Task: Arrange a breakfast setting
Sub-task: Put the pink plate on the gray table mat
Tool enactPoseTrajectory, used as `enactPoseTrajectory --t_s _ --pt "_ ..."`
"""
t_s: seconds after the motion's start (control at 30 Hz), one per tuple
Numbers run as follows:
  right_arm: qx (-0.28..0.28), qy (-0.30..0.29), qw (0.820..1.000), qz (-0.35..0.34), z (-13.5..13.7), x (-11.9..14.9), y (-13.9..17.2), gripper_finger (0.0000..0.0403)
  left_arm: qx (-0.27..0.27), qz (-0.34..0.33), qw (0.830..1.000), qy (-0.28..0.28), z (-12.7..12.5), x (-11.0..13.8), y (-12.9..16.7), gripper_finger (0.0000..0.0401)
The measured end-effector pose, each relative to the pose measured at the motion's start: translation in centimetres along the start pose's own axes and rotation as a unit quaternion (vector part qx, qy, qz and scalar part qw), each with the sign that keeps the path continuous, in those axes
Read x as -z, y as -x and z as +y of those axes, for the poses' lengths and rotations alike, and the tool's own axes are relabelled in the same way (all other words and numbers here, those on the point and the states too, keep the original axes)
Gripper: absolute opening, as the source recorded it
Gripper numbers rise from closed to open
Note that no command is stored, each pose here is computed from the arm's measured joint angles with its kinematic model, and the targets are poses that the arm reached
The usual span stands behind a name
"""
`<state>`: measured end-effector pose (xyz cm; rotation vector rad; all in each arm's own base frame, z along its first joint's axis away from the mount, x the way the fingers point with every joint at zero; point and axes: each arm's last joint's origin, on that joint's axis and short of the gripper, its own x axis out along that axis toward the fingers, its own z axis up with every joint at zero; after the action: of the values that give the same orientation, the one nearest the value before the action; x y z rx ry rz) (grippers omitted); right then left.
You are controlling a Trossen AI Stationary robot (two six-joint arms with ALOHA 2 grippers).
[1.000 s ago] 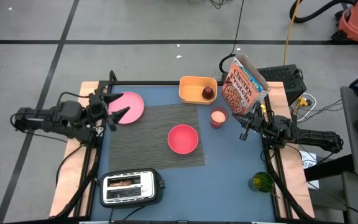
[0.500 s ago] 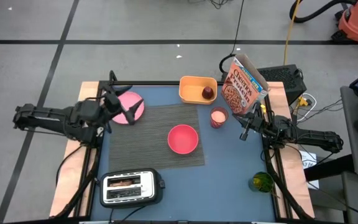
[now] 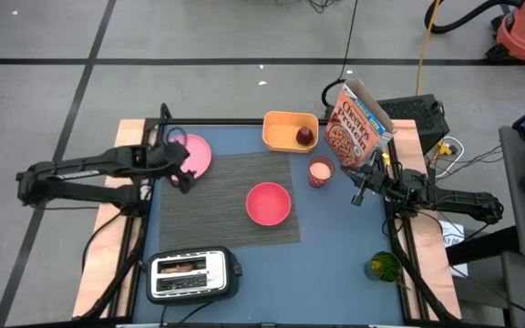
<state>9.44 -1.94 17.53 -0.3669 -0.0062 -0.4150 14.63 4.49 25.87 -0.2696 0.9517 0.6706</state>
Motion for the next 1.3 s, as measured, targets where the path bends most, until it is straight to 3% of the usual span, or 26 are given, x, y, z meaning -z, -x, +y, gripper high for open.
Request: enactPoseTrajectory --t_s 0.23,0.57,0.87,1.3 --pt "0.0 0.0 1.0 0.0 0.0 0.0 0.0 0.0011 -0.016 0.081 0.995 -0.052 -1.1 -0.3 -3.0 0.0349" --pt "0.0 0.0 1.0 0.0 0.0 0.0 0.0 0.0011 -0.052 0.191 0.975 -0.102 -1.6 -0.5 -8.1 0.0343" --pt "0.0 0.0 1.0 0.0 0.0 0.0 0.0 0.0011 -0.044 0.232 0.968 -0.089 -0.4 -0.9 -11.8 0.0262" --pt "0.0 0.0 1.0 0.0 0.0 0.0 0.0 0.0011 -0.035 0.25 0.964 -0.079 0.3 -0.9 -13.1 0.0161"
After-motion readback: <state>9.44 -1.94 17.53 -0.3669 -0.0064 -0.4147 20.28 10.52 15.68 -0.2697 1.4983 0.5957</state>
